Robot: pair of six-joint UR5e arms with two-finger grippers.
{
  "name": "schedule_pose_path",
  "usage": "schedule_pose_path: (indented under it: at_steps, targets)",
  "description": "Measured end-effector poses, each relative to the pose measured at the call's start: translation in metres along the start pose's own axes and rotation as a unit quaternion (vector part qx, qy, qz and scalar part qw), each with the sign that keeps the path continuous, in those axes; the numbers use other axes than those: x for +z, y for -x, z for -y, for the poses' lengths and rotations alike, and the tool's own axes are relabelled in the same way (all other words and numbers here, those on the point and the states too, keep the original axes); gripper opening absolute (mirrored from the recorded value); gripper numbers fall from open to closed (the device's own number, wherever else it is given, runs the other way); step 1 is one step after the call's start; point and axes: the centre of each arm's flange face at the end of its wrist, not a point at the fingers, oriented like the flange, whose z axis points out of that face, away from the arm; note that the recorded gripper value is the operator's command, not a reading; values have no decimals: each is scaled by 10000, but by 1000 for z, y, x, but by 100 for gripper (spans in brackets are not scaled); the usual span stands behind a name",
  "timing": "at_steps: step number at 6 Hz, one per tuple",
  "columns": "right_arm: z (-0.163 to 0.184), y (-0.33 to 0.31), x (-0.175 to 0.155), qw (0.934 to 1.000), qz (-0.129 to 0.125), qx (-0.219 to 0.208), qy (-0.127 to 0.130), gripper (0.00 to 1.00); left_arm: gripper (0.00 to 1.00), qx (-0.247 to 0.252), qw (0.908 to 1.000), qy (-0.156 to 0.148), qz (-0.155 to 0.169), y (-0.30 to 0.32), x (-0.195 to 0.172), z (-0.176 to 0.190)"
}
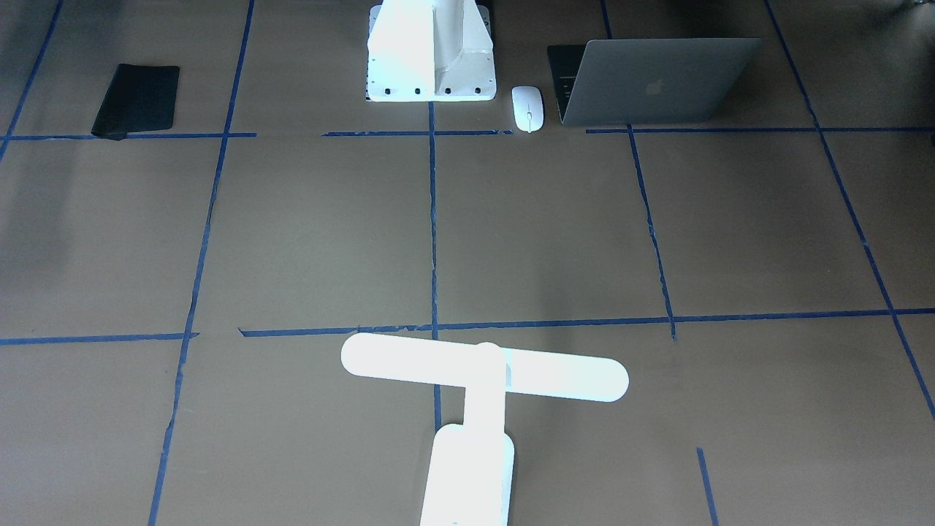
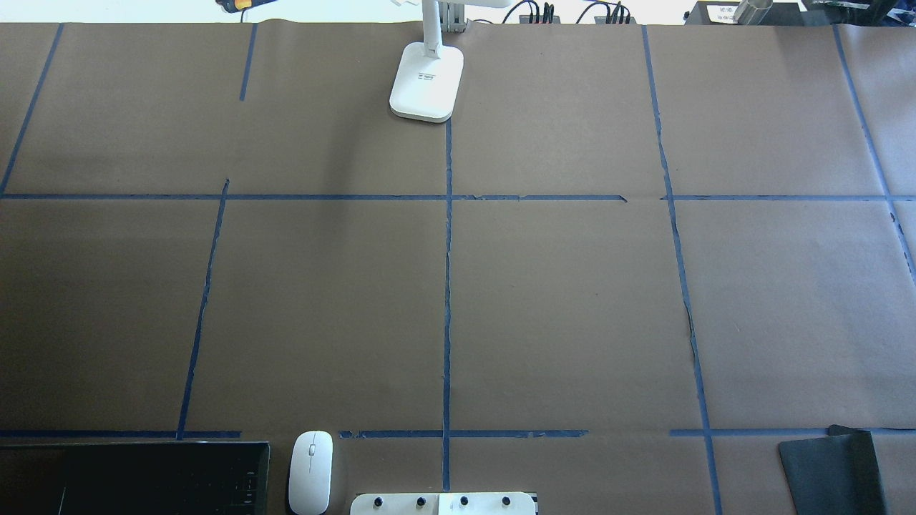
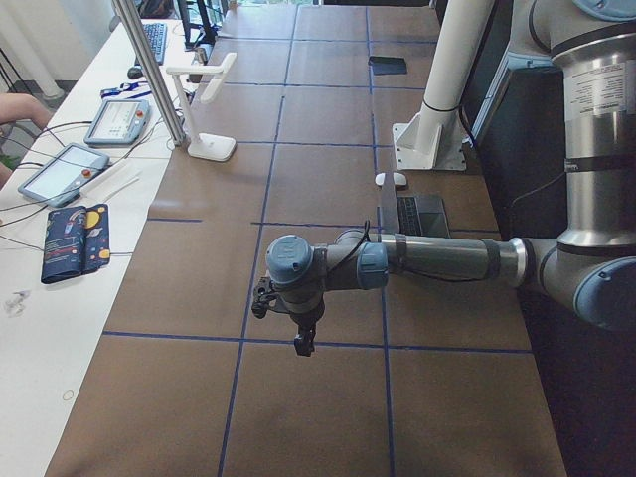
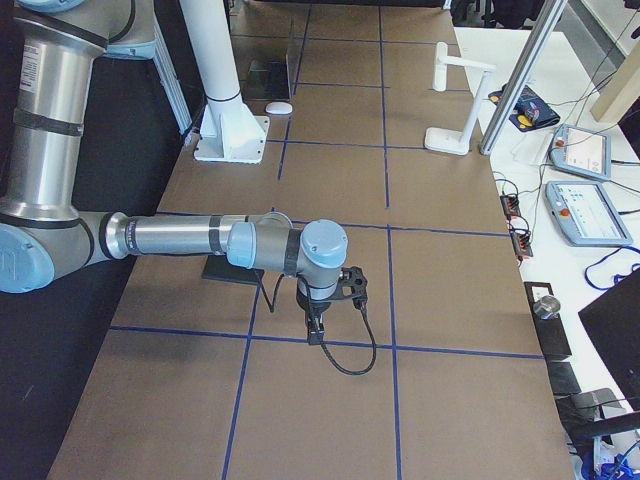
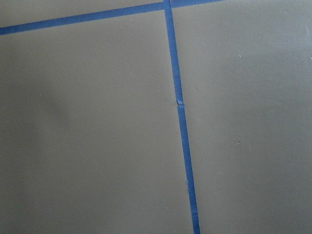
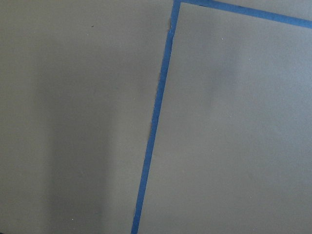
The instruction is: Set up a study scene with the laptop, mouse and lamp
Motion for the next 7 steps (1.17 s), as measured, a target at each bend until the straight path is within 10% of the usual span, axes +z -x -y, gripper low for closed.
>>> schedule_pose_path:
  at_steps: [7]
  targets:
    - [1, 2, 0, 10000, 71, -16, -24, 100, 100, 601, 9964, -595, 110, -47, -55, 56]
